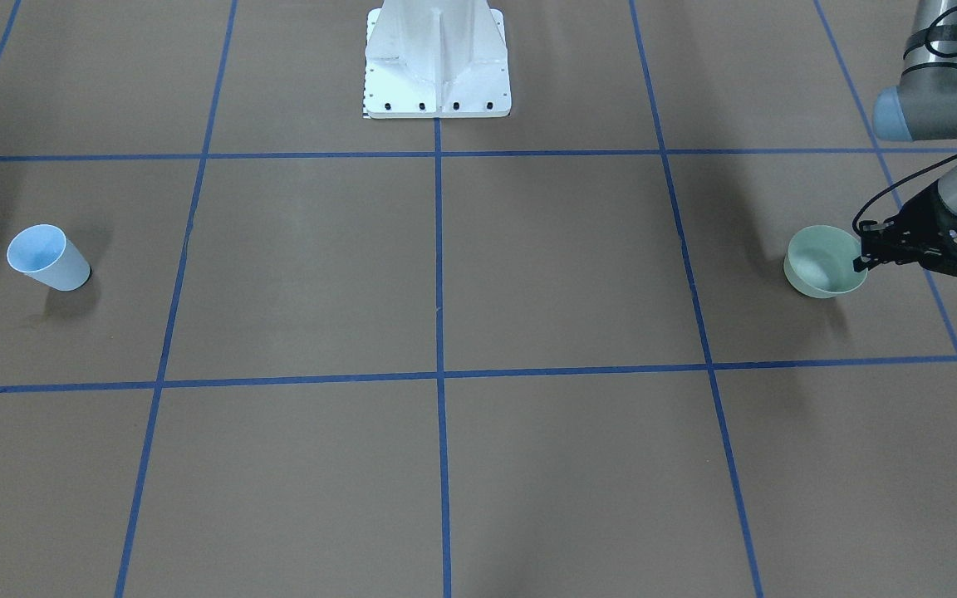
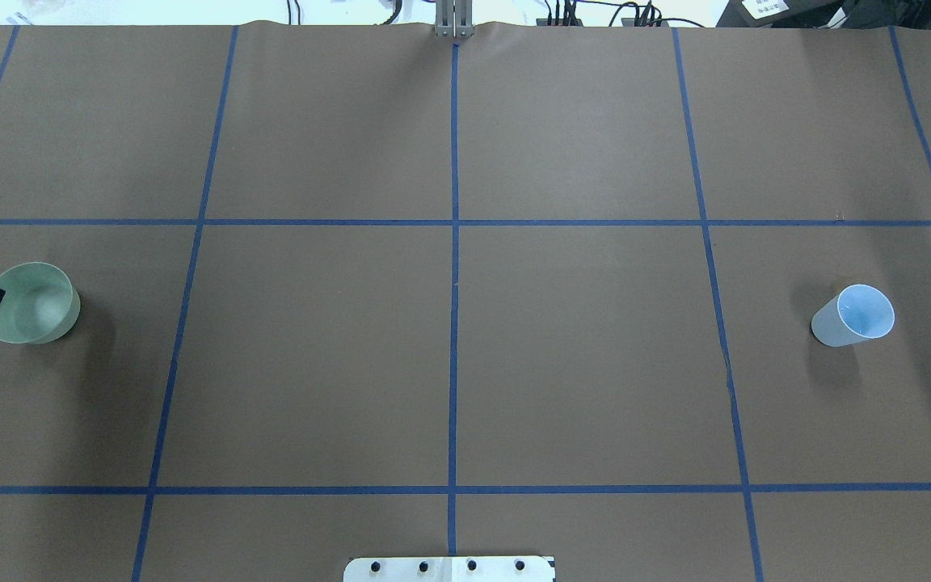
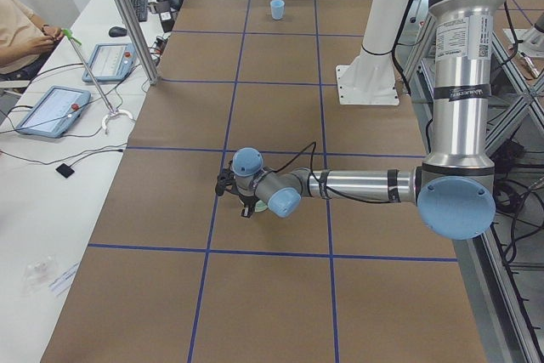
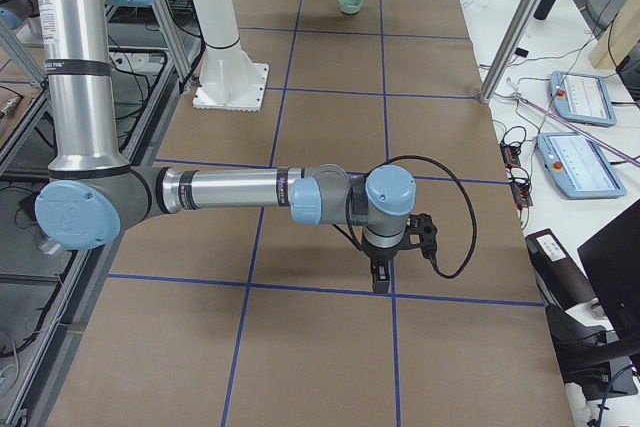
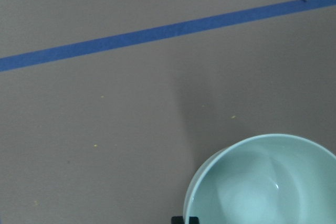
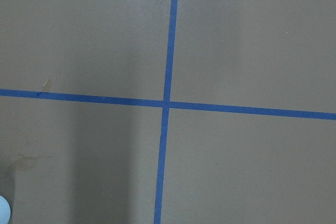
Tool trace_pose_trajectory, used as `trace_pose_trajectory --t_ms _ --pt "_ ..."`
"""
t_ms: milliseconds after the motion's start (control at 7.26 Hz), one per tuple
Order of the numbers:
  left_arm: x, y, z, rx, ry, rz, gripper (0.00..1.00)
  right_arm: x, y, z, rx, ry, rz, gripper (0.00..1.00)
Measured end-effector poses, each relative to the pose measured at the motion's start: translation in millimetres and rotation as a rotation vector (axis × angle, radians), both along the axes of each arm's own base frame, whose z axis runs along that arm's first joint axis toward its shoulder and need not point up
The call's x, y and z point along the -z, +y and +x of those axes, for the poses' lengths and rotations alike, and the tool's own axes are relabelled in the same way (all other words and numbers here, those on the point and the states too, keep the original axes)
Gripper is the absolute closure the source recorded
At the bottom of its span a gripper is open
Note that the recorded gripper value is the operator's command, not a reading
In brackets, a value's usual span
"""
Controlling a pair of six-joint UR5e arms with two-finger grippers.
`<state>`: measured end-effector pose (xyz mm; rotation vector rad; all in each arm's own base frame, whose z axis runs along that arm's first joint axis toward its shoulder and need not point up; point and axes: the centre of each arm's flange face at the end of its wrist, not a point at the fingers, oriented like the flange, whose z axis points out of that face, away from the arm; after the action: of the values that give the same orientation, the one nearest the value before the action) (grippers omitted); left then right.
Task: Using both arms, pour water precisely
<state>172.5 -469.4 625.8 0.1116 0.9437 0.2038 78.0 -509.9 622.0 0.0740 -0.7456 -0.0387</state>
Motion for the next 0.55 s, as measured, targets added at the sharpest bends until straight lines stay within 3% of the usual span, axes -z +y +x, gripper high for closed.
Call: trace_pose_trajectory --t_ms 275,551 --pt "56.3 -18.1 10.5 0.046 0.064 -0.060 1.00 -0.1 0.3 -0.2 0.000 -0.003 -0.001 0.00" --pt "139.1 -54.6 41.1 0.118 0.114 -0.132 1.00 0.1 0.3 -0.3 0.000 -0.005 0.000 0.00"
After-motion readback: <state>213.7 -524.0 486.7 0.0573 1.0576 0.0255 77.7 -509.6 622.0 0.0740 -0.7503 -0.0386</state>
